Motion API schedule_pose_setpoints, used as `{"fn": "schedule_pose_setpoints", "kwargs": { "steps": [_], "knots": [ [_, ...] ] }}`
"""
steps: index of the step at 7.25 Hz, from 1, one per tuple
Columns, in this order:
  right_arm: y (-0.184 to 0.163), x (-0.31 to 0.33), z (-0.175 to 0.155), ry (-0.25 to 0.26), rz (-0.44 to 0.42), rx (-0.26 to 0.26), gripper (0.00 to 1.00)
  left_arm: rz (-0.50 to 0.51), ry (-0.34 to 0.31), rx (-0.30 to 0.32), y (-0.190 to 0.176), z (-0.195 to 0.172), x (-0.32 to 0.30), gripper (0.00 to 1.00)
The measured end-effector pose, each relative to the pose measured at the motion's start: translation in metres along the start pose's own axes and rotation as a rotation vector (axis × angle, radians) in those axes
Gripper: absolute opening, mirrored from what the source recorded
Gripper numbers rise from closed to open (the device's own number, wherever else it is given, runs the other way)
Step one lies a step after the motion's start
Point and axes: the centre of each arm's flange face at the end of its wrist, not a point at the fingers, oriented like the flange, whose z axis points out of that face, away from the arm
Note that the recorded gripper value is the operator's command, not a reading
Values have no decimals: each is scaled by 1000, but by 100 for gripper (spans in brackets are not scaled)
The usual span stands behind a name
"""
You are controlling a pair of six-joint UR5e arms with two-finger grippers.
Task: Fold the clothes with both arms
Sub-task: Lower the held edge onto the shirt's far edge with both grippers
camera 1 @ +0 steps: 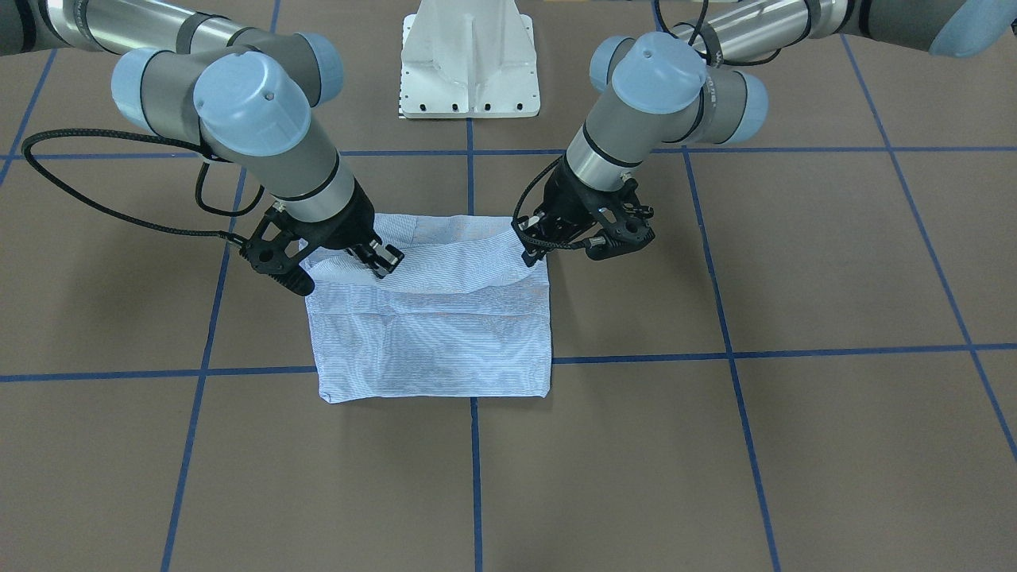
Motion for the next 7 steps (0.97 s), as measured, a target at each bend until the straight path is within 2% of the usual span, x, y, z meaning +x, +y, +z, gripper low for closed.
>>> {"fn": "schedule_pose_setpoints", "kwargs": {
  "steps": [4, 6, 7],
  "knots": [
    [-23, -13, 38, 4, -8, 3, 0, -5, 11, 12, -25, 37, -5, 0],
    [-31, -19, 50, 5, -13, 5, 0, -10, 19, 30, -40, 43, -9, 0],
    [-34, -21, 55, 1, -16, 5, 99, -11, 22, 42, -45, 44, -10, 10]
  ]
}}
